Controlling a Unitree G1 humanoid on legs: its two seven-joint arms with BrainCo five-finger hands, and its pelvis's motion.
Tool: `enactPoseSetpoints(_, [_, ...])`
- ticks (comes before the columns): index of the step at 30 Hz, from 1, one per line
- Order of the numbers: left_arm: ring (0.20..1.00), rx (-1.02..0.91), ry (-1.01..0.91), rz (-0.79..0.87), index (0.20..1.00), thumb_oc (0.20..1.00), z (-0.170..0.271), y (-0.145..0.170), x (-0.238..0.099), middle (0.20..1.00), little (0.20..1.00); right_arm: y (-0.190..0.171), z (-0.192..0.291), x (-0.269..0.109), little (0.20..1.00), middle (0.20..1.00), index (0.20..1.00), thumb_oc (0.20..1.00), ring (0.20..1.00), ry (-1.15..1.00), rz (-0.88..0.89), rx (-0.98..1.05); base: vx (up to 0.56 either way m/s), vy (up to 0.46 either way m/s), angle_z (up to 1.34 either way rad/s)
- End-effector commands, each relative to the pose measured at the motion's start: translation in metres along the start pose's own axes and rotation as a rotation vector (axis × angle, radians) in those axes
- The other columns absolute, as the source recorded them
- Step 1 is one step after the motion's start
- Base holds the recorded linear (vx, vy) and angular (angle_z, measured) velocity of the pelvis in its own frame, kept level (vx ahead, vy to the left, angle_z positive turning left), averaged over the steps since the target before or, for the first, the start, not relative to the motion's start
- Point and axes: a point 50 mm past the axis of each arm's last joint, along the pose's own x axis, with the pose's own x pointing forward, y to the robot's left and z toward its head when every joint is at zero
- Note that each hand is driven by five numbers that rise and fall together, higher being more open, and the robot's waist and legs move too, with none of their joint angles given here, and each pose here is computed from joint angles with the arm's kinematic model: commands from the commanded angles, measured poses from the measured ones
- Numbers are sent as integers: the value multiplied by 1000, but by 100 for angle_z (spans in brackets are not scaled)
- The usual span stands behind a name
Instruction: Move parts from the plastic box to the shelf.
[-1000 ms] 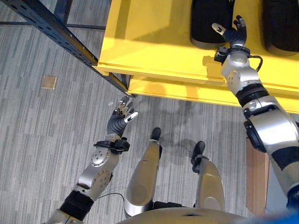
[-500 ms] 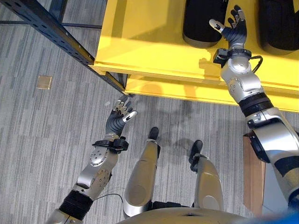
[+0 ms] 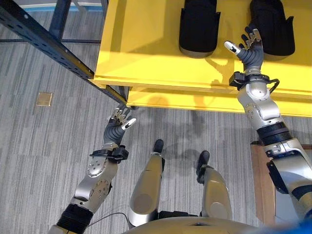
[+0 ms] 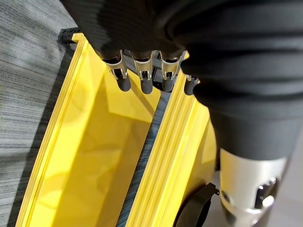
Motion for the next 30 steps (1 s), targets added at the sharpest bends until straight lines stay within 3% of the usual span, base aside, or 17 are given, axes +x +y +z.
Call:
enactPoseSetpoints(1, [1000, 22, -48, -27, 1000, 1000, 8, 0, -7, 1000, 1000, -9, 16, -8, 1000, 1000, 1000, 1000, 1000, -102, 40, 35, 62, -29, -12])
enactPoseSetpoints(16, [1000, -22, 1, 69, 1000, 1000, -9, 15, -29, 1000, 1000, -23, -43, -116, 1000, 1000, 1000, 1000, 1000, 160, 235, 163, 76, -70, -16])
enactPoseSetpoints(30, [1000, -73, 30, 39, 1000, 1000, -26, 1, -24, 1000, 1000, -44, -44, -128, 1000, 1000, 1000, 1000, 1000, 205, 230, 120, -33, -194, 0])
